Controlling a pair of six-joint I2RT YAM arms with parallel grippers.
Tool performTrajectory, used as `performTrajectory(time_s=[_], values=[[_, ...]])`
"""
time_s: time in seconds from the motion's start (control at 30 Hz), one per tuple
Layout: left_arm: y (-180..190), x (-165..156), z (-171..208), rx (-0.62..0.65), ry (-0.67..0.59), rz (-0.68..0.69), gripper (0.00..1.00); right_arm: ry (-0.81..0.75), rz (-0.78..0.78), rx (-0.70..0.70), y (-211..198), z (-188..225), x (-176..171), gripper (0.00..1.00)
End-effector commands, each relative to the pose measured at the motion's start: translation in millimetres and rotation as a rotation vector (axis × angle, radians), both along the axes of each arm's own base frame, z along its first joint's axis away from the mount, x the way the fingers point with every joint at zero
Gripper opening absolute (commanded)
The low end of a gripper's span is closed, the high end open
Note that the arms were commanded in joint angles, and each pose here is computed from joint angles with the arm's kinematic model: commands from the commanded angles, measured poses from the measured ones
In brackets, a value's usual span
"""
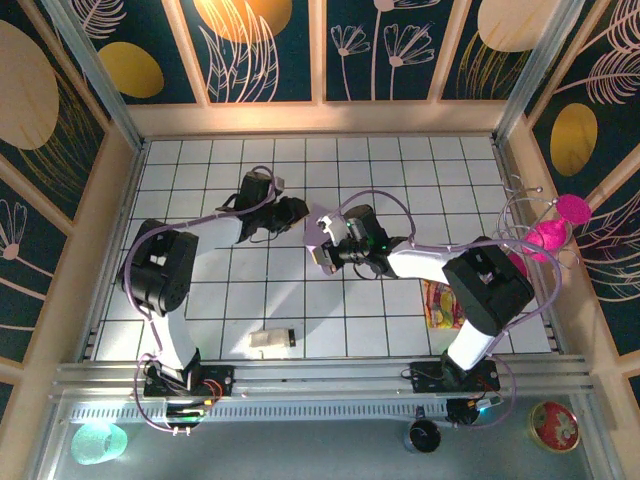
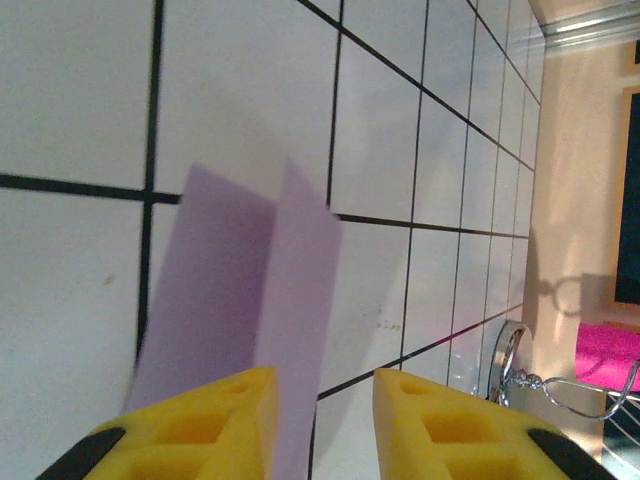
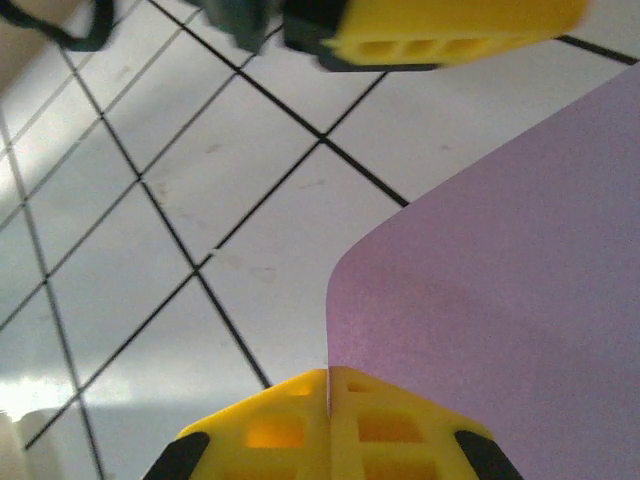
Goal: Fold a paper plane with a square sheet of paper (pick it up from the middle)
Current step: Third fold the triangle at the center of the table.
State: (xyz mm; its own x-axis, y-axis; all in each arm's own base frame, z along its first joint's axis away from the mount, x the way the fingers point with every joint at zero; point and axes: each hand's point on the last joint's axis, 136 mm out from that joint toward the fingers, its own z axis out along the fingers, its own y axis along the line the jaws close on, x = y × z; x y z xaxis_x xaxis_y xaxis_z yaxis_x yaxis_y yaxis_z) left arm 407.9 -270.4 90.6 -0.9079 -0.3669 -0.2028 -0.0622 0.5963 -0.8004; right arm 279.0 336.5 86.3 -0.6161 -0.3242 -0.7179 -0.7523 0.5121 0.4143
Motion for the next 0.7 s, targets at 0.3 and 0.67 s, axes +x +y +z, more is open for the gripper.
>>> performTrajectory(time_s=[0.3,0.67], values=[[-29,7,-28,0.055,0.036,-0.113,0.19,0.13,0.101,0.078,12,-8,-23,0.0],[-20,0,-75,0.164,0.115,-0.127,0.15,0.201,0.007,0.027,1,-29,-9,0.0]])
